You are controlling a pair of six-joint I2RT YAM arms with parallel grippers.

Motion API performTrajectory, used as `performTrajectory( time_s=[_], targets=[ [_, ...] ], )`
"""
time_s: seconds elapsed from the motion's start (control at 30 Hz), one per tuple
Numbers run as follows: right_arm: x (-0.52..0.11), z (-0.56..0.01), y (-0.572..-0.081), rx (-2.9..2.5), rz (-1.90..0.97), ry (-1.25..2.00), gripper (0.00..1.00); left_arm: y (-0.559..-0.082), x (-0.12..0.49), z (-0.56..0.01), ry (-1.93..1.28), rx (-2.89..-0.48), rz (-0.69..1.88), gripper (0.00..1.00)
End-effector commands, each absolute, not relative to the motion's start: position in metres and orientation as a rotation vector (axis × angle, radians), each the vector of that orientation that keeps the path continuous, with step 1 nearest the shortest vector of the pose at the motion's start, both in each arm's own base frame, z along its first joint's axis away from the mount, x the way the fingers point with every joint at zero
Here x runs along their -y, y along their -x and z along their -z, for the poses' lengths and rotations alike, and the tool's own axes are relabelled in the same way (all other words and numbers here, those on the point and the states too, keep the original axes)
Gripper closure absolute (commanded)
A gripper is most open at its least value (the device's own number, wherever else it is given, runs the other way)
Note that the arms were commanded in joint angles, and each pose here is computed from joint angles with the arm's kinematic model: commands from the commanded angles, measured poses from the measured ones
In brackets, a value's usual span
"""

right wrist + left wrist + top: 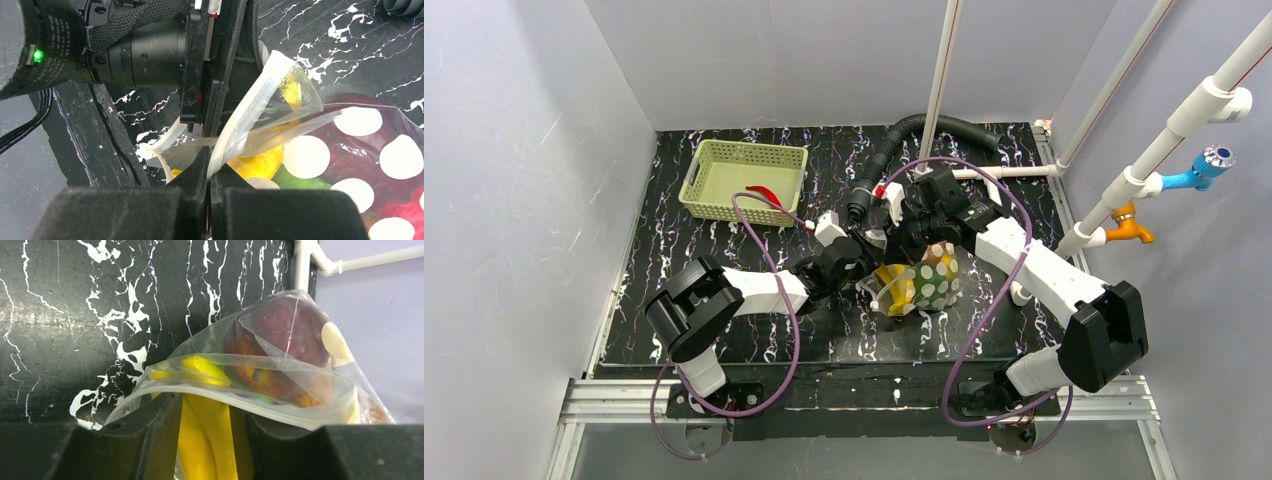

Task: Open the zip-top bag and remove the fake food
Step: Pick up the fake fruit from the zipper food storage bag.

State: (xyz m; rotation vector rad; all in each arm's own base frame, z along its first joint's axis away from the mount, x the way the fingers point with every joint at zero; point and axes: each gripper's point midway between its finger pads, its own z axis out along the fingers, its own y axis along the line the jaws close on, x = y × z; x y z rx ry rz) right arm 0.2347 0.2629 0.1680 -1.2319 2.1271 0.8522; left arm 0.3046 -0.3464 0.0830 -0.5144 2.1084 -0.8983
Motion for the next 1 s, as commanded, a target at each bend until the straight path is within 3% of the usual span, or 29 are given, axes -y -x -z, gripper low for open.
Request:
performTrajectory(
  time_s=[0.0, 0.27, 0.47, 0.7, 0.97],
  targets=[
    [-0.268, -0.183, -0.229, -2.058, -0.894, 1.253, 0.99, -0.316, 0.342, -0.089, 0.540, -2.057, 0.871, 0.69],
    [-0.267, -0.183, -0.229, -2.055, -0.887, 1.253, 0.99, -0.318, 0.346, -0.108, 0.507, -1.985, 0.948, 1.00],
    [-0.263, -0.185, -0.232, -2.047, -0.856, 1.249, 0.99, -0.305, 0.345, -0.126, 0.434, -1.980, 1.011, 1.00],
    [-0.261, -0.187, -0.232, -2.038, -0.852, 1.249, 0.99, -0.274, 0.351, -0.146, 0.184, -2.034, 1.087, 0.73],
    [-0.258, -0.185, -0.220, -2.000, -0.879, 1.311, 0.99, -0.246, 0.348, -0.138, 0.042, -2.146, 1.095, 0.57]
  ],
)
